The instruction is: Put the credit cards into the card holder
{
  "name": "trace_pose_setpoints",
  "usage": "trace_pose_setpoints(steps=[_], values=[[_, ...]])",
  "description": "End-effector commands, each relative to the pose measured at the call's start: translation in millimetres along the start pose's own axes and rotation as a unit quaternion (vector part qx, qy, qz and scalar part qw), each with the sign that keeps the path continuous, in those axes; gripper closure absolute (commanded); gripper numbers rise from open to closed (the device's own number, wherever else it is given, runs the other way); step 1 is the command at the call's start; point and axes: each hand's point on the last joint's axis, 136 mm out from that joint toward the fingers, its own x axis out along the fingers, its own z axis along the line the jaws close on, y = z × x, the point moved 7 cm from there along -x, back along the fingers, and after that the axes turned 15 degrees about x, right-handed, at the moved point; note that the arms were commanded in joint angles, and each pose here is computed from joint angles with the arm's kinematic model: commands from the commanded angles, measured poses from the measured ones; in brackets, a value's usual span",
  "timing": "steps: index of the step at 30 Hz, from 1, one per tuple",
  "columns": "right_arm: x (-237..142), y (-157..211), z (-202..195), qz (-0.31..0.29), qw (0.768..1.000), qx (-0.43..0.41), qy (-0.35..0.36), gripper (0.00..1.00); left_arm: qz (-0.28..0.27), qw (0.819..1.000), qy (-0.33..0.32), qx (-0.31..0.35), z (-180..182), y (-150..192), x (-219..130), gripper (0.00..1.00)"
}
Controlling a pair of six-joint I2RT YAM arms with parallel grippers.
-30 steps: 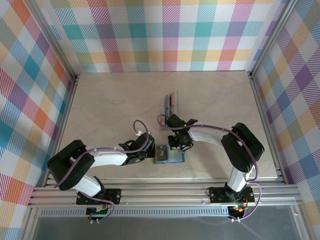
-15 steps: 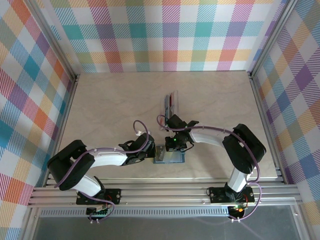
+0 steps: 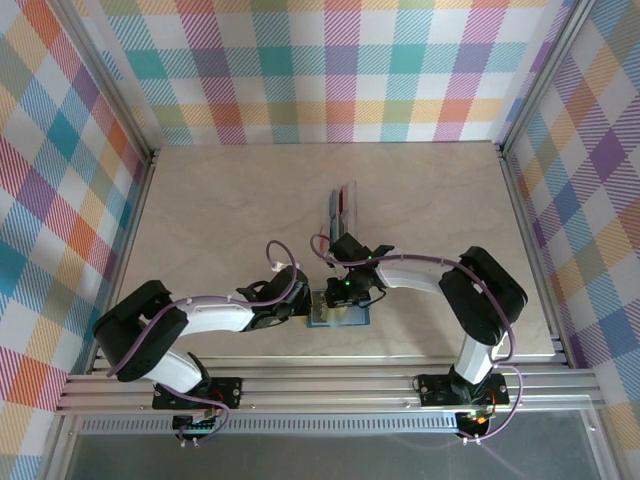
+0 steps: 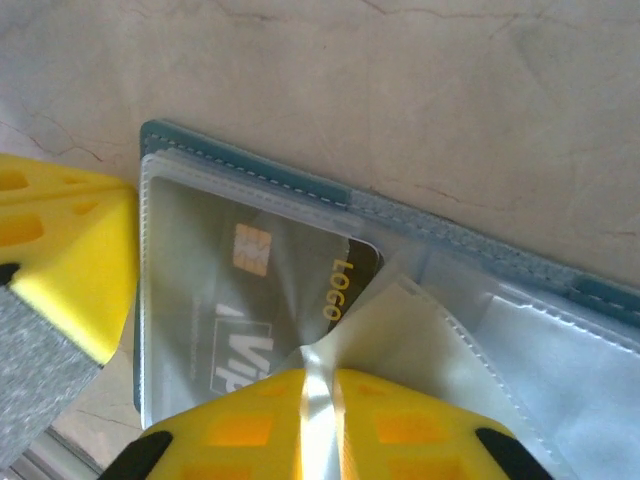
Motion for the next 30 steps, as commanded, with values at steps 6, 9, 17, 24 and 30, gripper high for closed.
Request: trace_pose_setpoints(steps=[6, 9, 17, 24, 30], values=[[17, 0, -7, 0.018, 0.999, 0.017, 0.027, 0.77, 0.042, 0.998, 0.005, 0.038, -4, 18, -27, 0.82], [17, 0, -6, 0.020, 0.999, 0.016, 0.023, 0.75, 0.025, 0.998, 0.002, 0.053, -10, 16, -39, 0.80], [14, 0, 0, 0.027, 1.000, 0.015, 0.002, 0.72, 0.014, 0.995, 0.052, 0.080, -34, 11, -42, 0.86], [11, -3, 4, 0.039, 0.999, 0.022, -0.031, 0.70, 0.009, 0.990, 0.107, 0.091, -50, 14, -34, 0.91], [7, -5, 4, 0.038, 0.998, 0.025, -0.039, 0.69, -0.006, 0.988, 0.122, 0.098, -54, 13, -37, 0.90]])
